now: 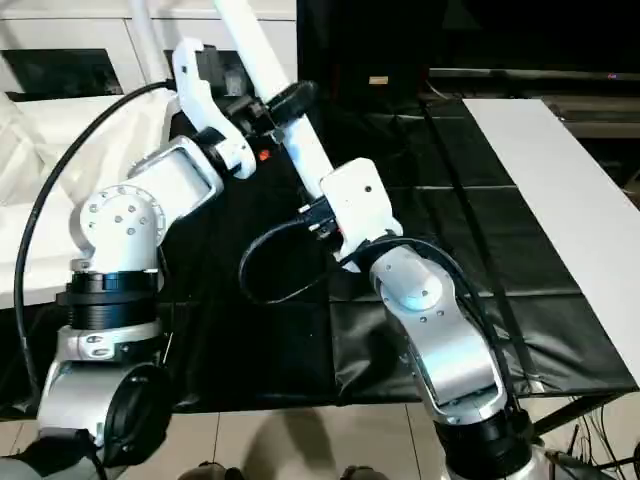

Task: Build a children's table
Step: Pick table leg

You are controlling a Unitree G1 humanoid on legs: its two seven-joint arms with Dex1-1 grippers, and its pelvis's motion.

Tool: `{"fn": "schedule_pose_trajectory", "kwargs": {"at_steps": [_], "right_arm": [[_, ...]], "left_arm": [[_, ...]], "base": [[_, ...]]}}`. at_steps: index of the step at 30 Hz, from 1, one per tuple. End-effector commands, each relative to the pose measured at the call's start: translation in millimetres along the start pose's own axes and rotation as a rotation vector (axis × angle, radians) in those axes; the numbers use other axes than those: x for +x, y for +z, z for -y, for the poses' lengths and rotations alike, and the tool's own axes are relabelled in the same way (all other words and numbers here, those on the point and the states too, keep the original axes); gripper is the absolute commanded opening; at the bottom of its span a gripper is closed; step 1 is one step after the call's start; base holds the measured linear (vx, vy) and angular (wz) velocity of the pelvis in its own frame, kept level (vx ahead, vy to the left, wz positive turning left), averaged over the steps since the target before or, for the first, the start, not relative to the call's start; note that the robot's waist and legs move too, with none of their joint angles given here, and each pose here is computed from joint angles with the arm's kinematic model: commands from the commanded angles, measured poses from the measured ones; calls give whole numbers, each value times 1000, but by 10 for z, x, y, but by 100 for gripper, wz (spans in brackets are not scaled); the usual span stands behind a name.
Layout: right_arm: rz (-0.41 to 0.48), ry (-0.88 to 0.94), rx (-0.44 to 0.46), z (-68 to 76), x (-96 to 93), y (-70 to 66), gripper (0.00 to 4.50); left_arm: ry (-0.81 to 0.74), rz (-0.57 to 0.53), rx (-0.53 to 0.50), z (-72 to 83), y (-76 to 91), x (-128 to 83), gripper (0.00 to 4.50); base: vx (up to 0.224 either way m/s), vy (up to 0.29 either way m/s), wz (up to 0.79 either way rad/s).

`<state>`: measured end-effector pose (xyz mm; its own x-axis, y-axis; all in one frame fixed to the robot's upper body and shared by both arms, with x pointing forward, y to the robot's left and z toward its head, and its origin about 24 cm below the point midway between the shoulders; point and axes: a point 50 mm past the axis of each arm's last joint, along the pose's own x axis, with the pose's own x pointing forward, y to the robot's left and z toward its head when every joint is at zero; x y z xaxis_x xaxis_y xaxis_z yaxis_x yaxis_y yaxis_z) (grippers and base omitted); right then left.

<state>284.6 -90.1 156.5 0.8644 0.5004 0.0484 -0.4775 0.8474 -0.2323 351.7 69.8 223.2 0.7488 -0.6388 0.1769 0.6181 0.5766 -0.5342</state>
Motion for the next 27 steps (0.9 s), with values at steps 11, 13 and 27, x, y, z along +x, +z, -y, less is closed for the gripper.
{"fn": "schedule_pose_trajectory", "kwargs": {"at_steps": [11,13,27], "right_arm": [[17,286,357,214,-191,188,302],[-74,388,430,299,-301,125,302],[-169,691,582,334,-458,192,302]], "left_arm": [[-148,-152,38,-102,13,-140,182],[-213,-174,36,-88,67,-170,182],[-625,-225,-66,156,184,-250,182]], "base": [[0,0,0],[0,0,0],[0,0,0]]}}
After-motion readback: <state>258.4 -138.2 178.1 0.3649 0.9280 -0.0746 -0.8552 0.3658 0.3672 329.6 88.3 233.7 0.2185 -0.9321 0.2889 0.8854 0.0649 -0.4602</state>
